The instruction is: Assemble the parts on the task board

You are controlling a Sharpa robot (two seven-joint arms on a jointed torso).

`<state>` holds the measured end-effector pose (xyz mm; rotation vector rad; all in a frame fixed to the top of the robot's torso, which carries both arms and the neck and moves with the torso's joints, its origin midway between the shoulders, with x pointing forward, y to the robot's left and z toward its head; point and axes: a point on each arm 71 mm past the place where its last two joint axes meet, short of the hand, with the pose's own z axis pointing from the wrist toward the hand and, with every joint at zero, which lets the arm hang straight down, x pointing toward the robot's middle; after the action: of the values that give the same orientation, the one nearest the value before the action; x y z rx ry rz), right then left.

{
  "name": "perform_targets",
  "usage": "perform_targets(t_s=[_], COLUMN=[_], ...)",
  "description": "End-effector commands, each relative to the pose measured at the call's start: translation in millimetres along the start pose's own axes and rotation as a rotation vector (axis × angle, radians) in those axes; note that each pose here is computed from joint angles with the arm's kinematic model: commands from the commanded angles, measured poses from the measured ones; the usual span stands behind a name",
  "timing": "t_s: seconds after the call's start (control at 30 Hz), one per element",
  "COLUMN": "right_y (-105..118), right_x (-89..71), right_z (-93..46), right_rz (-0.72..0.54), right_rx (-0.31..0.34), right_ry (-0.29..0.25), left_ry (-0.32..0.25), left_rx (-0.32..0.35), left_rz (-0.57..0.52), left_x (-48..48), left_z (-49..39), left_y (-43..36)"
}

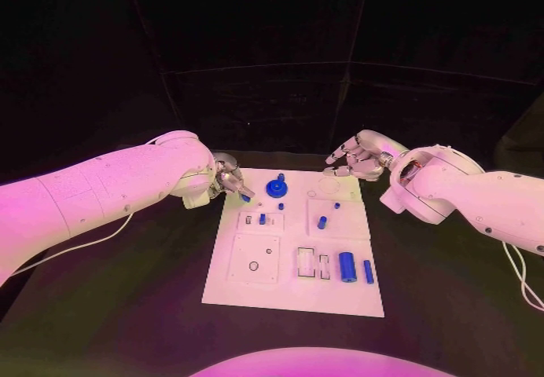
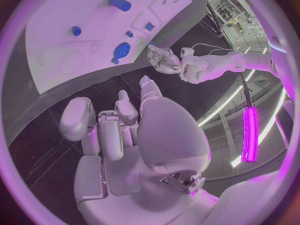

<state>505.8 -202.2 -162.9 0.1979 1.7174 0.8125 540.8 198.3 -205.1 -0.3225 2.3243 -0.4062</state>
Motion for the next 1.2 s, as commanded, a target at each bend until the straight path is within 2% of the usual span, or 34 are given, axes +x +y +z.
perform_targets(t_s=[0.03,0.37,0.63,1.03,1.2], right_y=[1,1,0,0,0], right_x=[-0.3,-0.5,-0.4,0.0,-0.2], right_z=[0.1,0.2,0.2,0.1,-0.1], right_rz=[-0.004,-0.004,-0.004,-0.004,-0.005], right_rx=[-0.008,-0.007,-0.007,-0.006,-0.005], right_ry=[0.006,0.007,0.007,0.011,0.011], left_ry=[-0.055,-0.087,-0.098,-0.073,-0.062], left_rx=[0.018,0.032,0.035,0.035,0.031], left_rz=[-0.035,0.016,0.057,0.092,0.099], left_x=[4.0,22.0,32.4,45.9,48.6], left_z=[-4.0,-12.5,-11.2,-8.8,-8.0], left_y=[1.0,9.2,9.5,8.8,9.8])
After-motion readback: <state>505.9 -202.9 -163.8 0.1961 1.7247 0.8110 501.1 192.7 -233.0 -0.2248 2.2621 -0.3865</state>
